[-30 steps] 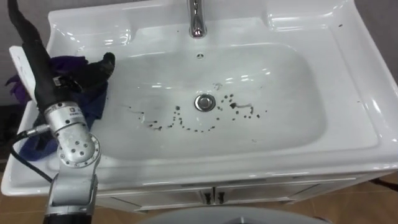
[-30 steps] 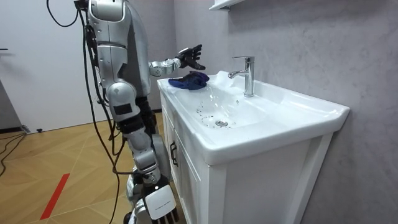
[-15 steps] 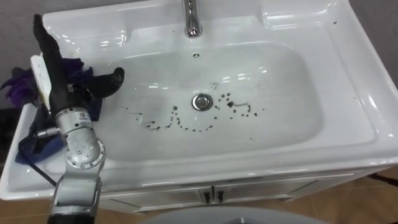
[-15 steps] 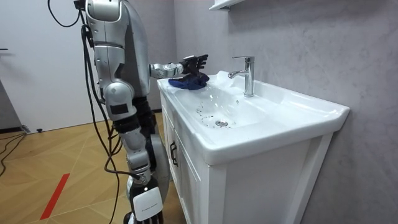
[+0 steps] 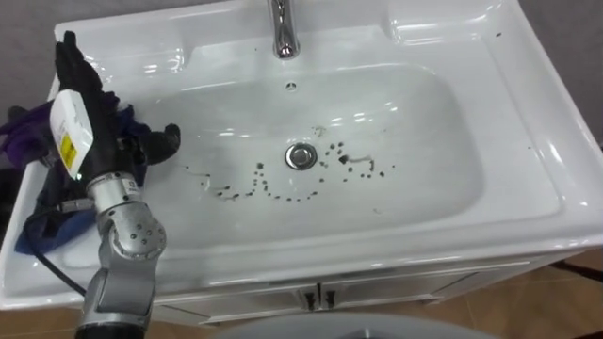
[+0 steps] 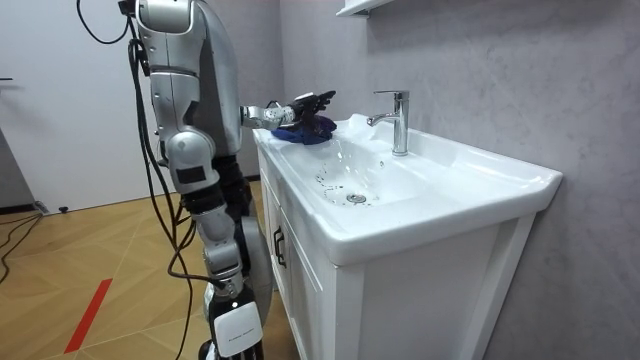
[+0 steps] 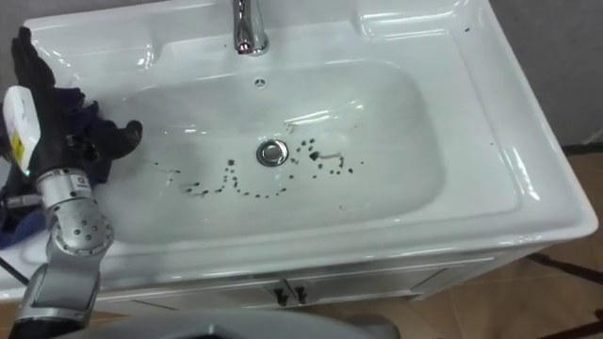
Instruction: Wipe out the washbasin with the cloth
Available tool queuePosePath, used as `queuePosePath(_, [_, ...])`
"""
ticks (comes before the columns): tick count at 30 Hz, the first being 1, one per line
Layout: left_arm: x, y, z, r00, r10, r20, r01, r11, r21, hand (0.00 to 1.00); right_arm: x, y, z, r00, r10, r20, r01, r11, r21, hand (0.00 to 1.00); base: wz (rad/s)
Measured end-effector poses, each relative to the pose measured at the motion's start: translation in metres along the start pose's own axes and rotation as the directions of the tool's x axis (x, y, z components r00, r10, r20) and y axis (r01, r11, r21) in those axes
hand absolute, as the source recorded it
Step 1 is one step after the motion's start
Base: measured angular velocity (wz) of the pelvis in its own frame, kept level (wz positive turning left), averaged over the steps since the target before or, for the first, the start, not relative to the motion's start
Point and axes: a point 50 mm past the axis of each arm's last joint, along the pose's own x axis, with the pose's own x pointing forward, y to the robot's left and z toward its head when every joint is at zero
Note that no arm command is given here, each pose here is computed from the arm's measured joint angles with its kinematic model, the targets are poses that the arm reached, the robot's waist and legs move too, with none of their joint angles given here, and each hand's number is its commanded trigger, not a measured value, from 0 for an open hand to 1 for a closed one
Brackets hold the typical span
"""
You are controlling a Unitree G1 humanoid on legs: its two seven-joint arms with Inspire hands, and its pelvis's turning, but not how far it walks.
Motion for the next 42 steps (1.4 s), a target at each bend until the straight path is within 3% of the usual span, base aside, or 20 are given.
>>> queuePosePath(6, [-0.002, -0.002, -0.007, 1.0, -0.004, -0.029, 0.005, 1.0, 0.02, 0.0, 0.0, 0.0, 0.002, 1.0, -0.001, 0.005, 0.001, 1.0, -0.005, 0.0, 0.0])
queuePosePath(18, [-0.003, 0.005, -0.008, 0.992, 0.12, 0.028, -0.123, 0.98, 0.158, 0.0, 0.0, 0.001, -0.004, 0.999, -0.018, -0.028, 0.017, 0.999, -0.033, 0.0, 0.0])
queuePosePath(25, [-0.006, 0.002, -0.021, 0.993, 0.113, -0.022, -0.106, 0.969, 0.222, 0.0, 0.0, 0.002, -0.004, 0.999, -0.014, -0.037, 0.013, 1.0, -0.02, 0.0, 0.0])
queuePosePath(42, [-0.008, 0.002, -0.026, 0.993, 0.112, -0.048, -0.097, 0.965, 0.242, 0.0, 0.0, 0.001, -0.004, 0.999, -0.014, -0.049, 0.012, 1.0, -0.022, 0.0, 0.0])
